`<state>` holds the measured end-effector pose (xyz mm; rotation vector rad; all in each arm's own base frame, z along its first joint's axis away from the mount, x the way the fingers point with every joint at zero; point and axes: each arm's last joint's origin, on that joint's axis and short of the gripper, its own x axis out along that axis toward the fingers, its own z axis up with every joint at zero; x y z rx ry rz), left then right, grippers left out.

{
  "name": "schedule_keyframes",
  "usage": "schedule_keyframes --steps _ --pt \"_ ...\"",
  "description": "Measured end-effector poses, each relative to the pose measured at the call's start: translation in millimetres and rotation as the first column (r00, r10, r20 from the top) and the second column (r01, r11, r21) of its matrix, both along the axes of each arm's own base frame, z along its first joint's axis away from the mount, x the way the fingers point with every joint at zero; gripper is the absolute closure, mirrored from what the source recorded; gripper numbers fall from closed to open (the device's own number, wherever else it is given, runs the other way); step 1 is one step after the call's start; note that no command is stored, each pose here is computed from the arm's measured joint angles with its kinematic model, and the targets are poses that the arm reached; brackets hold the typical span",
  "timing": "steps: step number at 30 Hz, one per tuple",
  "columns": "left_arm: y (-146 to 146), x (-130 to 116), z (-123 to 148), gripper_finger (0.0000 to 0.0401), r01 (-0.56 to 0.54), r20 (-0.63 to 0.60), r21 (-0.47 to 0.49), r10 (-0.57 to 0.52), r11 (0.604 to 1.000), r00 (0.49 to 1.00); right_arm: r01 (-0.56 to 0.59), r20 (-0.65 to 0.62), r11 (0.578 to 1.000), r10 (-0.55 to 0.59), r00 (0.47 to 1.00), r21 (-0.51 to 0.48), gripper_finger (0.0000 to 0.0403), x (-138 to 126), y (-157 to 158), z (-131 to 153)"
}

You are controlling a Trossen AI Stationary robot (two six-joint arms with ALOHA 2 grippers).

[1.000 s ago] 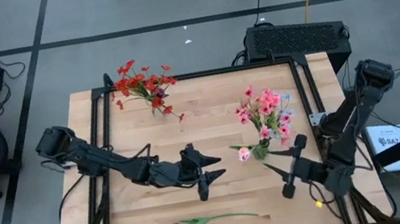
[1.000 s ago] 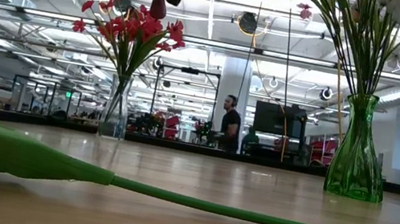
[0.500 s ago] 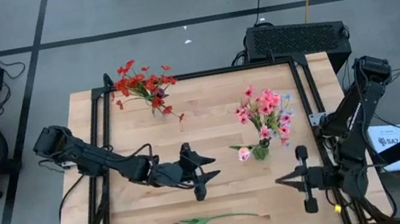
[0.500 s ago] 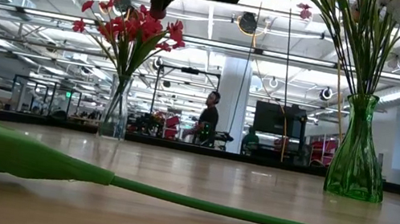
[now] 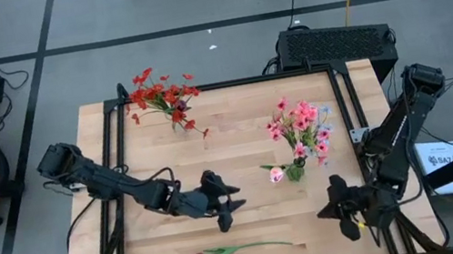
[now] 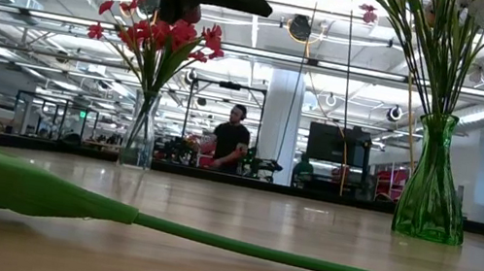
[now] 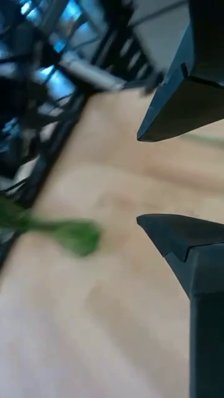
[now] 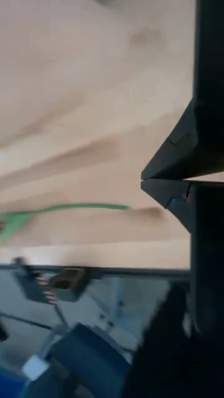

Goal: Sort flowers into vase by color
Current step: Put the dark red flower into the transparent vase

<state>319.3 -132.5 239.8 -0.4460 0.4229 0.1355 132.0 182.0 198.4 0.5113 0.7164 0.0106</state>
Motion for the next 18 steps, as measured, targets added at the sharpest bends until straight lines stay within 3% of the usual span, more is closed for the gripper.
schedule_keyframes --steps 3,6,10,18 --pt "-12.6 -8.7 -6.3 0.0196 0.107 -0.092 -0.088 -0.115 0.990 0.989 0.002 -0.095 0.997 0.005 0.995 0.074 0.0402 -1.4 0.1 -3.7" --pt "-27.2 -22.4 -15.0 0.0202 0.210 -0.223 -0.202 -0.254 0.957 0.941 0.018 -0.136 0.997 -0.007 0.991 0.078 0.0403 -1.6 1.0 -8.6" --pt "-44.3 -41.4 -24.2 0.0210 0.236 -0.363 -0.321 -0.350 0.917 0.864 0.055 -0.164 0.995 -0.041 0.986 0.080 0.0403 -0.7 2.4 -14.7" --pt "-76.1 -65.6 -30.6 0.0238 0.286 -0.421 -0.381 -0.441 0.879 0.793 0.156 -0.214 0.981 -0.129 0.968 0.115 0.0403 1.7 6.0 -25.6"
